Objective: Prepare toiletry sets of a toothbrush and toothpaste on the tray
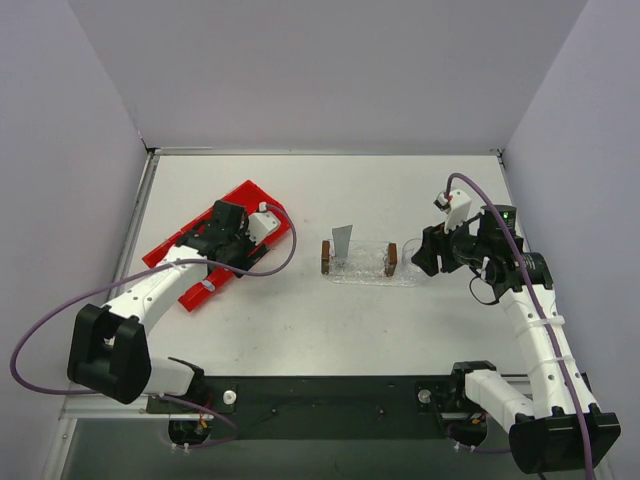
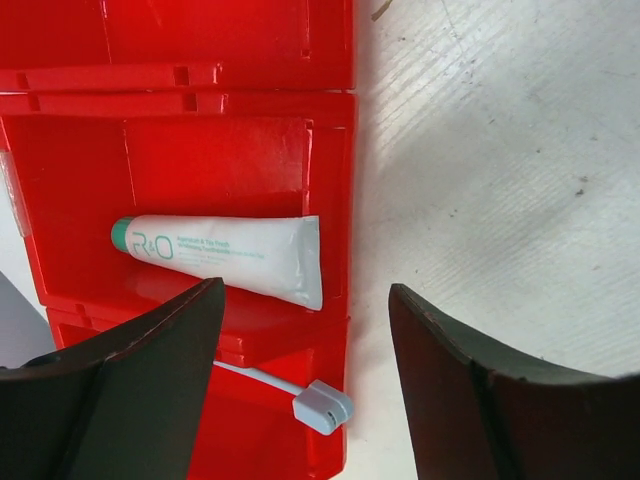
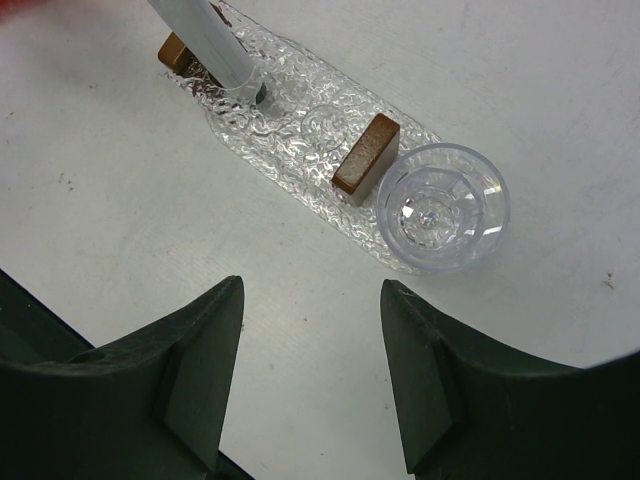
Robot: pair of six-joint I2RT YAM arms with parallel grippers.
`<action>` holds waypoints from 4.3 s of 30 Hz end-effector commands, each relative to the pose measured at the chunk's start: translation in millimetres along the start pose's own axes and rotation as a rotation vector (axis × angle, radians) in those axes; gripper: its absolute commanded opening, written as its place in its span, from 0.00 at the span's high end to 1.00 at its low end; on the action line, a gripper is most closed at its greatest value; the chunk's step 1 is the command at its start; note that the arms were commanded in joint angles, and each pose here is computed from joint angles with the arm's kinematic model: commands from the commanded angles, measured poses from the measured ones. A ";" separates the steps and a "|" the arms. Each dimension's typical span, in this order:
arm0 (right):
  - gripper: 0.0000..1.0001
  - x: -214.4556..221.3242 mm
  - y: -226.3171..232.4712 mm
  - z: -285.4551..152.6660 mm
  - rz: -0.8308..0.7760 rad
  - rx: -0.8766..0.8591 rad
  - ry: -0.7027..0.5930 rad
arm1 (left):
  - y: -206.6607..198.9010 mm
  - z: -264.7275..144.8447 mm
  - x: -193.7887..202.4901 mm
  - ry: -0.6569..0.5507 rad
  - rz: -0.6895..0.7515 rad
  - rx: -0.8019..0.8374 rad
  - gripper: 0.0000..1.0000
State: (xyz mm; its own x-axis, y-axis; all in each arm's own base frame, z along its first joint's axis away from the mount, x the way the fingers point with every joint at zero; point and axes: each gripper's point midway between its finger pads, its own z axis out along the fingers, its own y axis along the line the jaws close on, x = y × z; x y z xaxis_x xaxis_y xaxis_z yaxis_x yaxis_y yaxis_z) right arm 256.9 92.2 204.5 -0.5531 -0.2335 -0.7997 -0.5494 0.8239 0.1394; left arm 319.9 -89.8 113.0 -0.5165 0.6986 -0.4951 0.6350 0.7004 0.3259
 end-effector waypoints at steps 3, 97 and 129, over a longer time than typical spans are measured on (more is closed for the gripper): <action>0.48 -2.4 1.6 1.6 -0.001 -0.013 -0.006 | 19.1 15.9 -13.2 -0.044 0.043 -0.113 0.23; 0.48 1.9 4.5 2.8 0.024 -0.030 0.006 | 76.8 -35.1 -62.5 -0.090 0.170 -0.458 1.00; 0.48 2.4 4.2 3.7 0.027 -0.033 0.010 | 76.1 -18.0 -64.9 -0.068 0.152 -0.397 1.00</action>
State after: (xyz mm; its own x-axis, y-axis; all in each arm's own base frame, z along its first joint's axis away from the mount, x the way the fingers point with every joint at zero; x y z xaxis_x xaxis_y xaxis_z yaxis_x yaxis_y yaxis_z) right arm 256.8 93.7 200.8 -0.5725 -0.2213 -0.7895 -0.5424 0.8243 0.1622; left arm 386.4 -78.2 188.2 -0.3794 0.8141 -0.4397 0.4370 0.5765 0.6904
